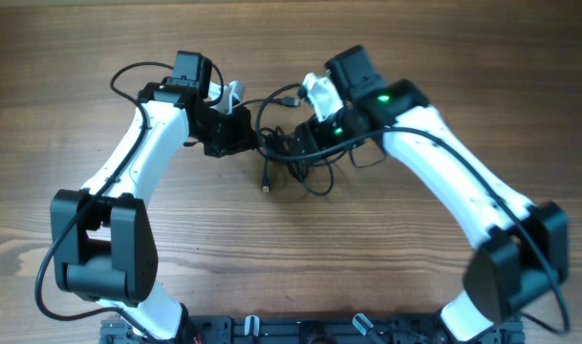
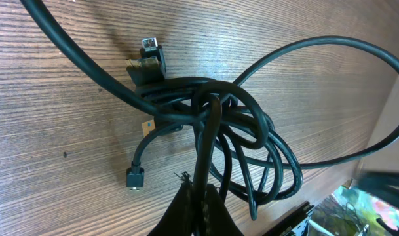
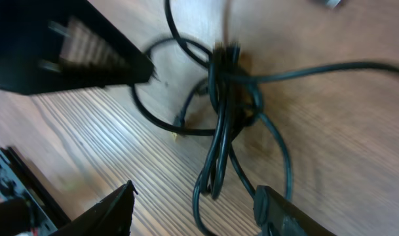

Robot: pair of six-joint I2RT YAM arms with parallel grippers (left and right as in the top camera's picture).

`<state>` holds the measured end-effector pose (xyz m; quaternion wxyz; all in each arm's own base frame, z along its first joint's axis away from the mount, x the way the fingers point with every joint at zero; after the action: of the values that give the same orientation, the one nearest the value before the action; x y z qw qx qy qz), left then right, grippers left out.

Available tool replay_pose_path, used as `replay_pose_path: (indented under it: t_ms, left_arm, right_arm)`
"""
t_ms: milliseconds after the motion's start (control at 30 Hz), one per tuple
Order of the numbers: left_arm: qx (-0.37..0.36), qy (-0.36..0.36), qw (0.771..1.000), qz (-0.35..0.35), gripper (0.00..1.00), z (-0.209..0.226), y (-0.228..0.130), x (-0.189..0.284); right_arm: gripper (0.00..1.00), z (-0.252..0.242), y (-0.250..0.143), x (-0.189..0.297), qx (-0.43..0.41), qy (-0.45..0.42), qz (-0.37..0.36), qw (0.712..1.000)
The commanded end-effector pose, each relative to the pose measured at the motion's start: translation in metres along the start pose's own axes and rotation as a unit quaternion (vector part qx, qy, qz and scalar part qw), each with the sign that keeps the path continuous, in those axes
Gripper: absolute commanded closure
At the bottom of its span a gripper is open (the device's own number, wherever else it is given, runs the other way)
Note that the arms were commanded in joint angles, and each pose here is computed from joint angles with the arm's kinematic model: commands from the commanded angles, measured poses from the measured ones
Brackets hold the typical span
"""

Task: Untangle cables

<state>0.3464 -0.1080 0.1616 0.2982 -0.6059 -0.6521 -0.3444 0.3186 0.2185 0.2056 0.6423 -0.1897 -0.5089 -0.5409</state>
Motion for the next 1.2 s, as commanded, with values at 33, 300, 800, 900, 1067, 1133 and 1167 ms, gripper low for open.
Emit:
replay_pose_path:
  t_ms: [33, 300, 800, 900, 1067, 1133, 1167]
  left_arm:
    - [0.004, 0.008, 1.000, 0.004, 0.96, 0.004, -0.002, -0.004]
    - [0.004, 0.008, 1.000, 0.004, 0.96, 0.004, -0.002, -0.004]
    - [0.004, 0.008, 1.000, 0.005, 0.96, 0.004, -0.002, -0.004]
    - [0.006, 0.011, 1.000, 0.007, 0.96, 0.004, -0.003, -0.004]
    - [0.006, 0.011, 1.000, 0.007, 0.96, 0.004, -0.003, -0.004]
    - [0.006, 0.011, 1.000, 0.007, 0.96, 0.004, -0.003, -0.004]
    - [0.006, 0.011, 1.000, 0.007, 0.96, 0.004, -0.003, -0.004]
  right_arm:
    - [0.42, 0.000, -0.007, -0.042, 0.017, -0.002, 0.056, 0.998]
    - [0.64, -0.007, 0.001, -0.063, 0.020, -0.008, 0.045, 0.999]
    - [0.96, -0.008, 0.049, 0.007, -0.049, -0.078, -0.120, 0.989]
    - [0.96, -0.009, 0.057, 0.057, -0.102, -0.130, -0.214, 0.963]
    - [0.96, -0.010, 0.054, 0.108, -0.131, -0.200, -0.298, 0.924]
    - [0.96, -0.006, 0.054, 0.117, -0.140, -0.194, -0.314, 0.919]
    - [0.96, -0.003, 0.054, 0.123, -0.138, -0.184, -0.323, 0.918]
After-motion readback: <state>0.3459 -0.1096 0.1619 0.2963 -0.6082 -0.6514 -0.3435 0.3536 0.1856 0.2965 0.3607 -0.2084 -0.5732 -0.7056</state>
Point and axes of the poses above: each gripper's point midway between its finger pads, its own x axis back along the fingers, its own z axis along the line the jaws close on, y = z × x, the point moved 8 cm from there along x, back along the fingers, and after that the axes turned 5 degrees about -x, right-handed, at the moved point
